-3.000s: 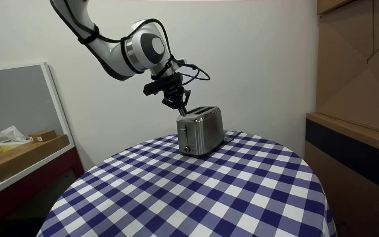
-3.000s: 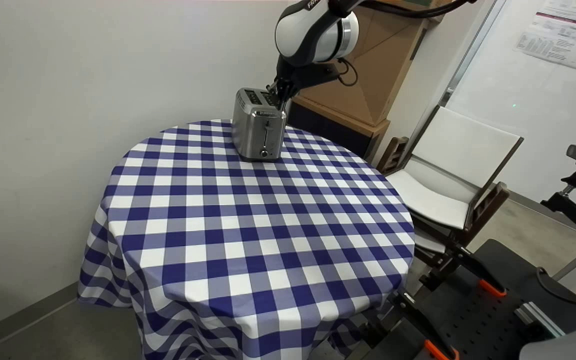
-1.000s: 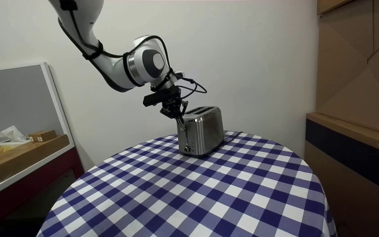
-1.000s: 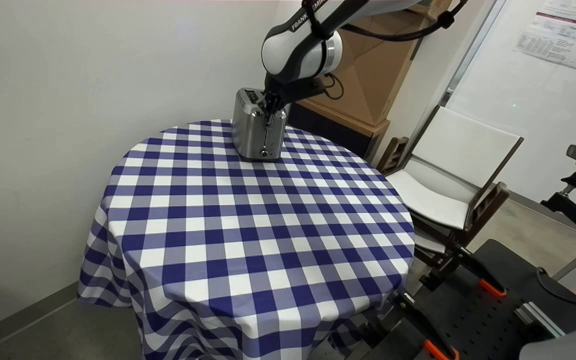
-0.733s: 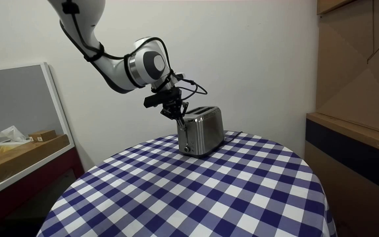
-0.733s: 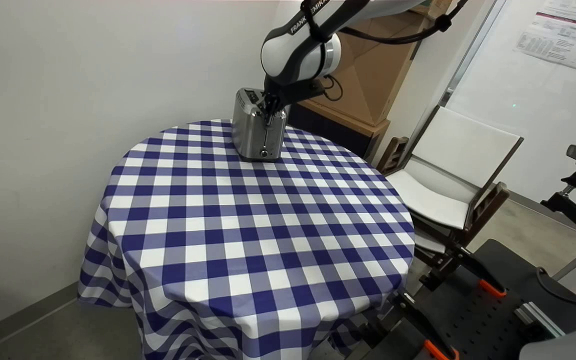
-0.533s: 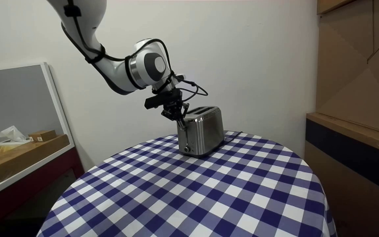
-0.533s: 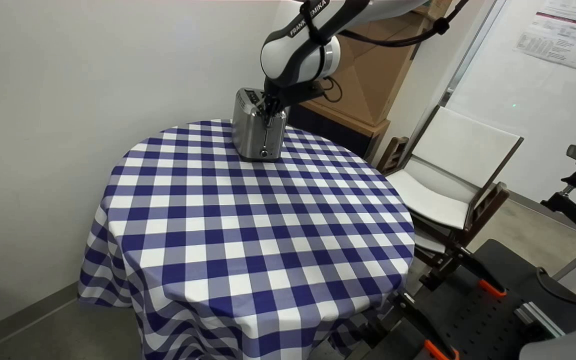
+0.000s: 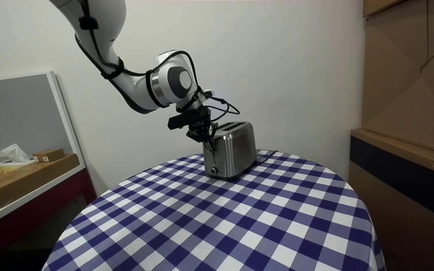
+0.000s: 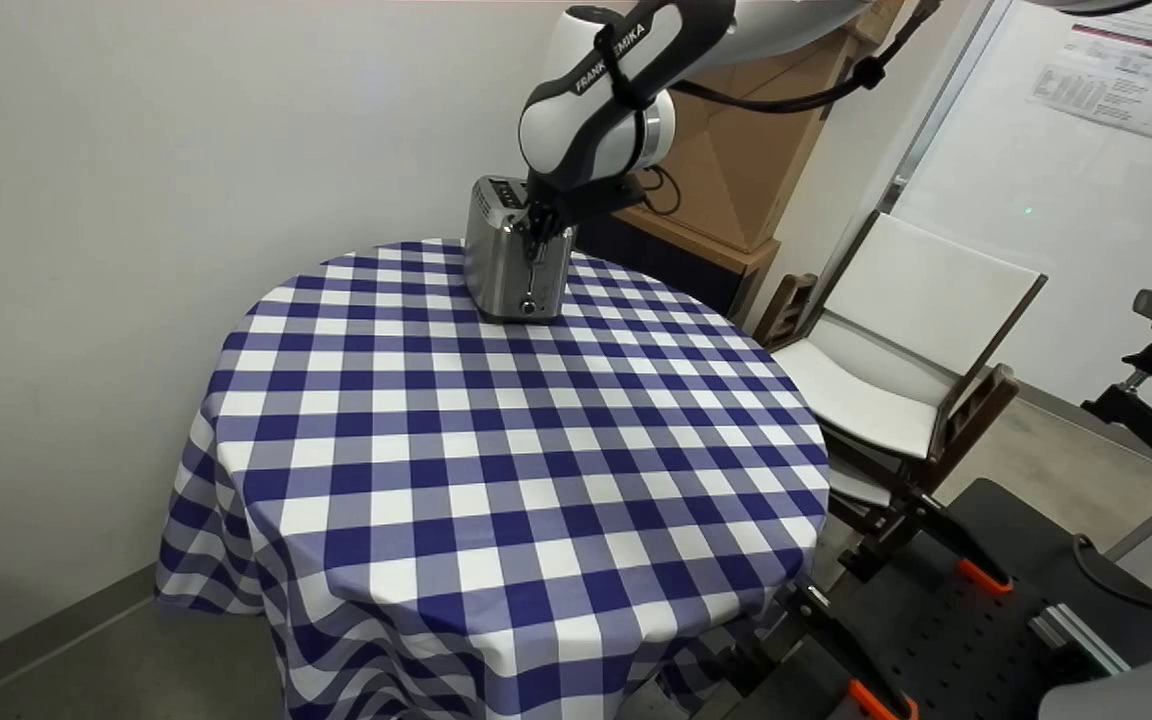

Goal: Turn on and off the toaster

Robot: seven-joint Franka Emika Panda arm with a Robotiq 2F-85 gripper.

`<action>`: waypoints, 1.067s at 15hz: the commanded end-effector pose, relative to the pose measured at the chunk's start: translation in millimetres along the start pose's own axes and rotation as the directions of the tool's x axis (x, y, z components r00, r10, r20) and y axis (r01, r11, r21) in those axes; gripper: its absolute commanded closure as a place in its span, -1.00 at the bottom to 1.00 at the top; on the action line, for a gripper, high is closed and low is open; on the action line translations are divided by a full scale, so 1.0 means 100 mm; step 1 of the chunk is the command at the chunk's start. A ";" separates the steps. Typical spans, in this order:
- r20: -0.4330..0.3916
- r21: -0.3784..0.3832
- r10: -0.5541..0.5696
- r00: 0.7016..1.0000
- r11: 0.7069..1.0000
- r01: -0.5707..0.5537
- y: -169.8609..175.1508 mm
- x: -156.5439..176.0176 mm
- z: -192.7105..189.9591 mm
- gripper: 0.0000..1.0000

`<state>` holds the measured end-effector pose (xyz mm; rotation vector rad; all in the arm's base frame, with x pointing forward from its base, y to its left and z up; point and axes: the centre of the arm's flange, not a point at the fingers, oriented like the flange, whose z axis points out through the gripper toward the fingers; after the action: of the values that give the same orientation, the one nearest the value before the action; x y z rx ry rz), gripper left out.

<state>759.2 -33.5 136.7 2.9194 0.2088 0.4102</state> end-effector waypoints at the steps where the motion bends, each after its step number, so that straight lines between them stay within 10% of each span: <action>1: 0.007 -0.003 -0.022 1.000 1.000 0.022 0.04 0.09 0.20 0.99; 16: 0.041 0.008 -0.115 0.993 0.993 0.114 -0.07 -0.23 0.74 0.99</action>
<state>758.3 -35.8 89.7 2.9028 0.3326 0.3573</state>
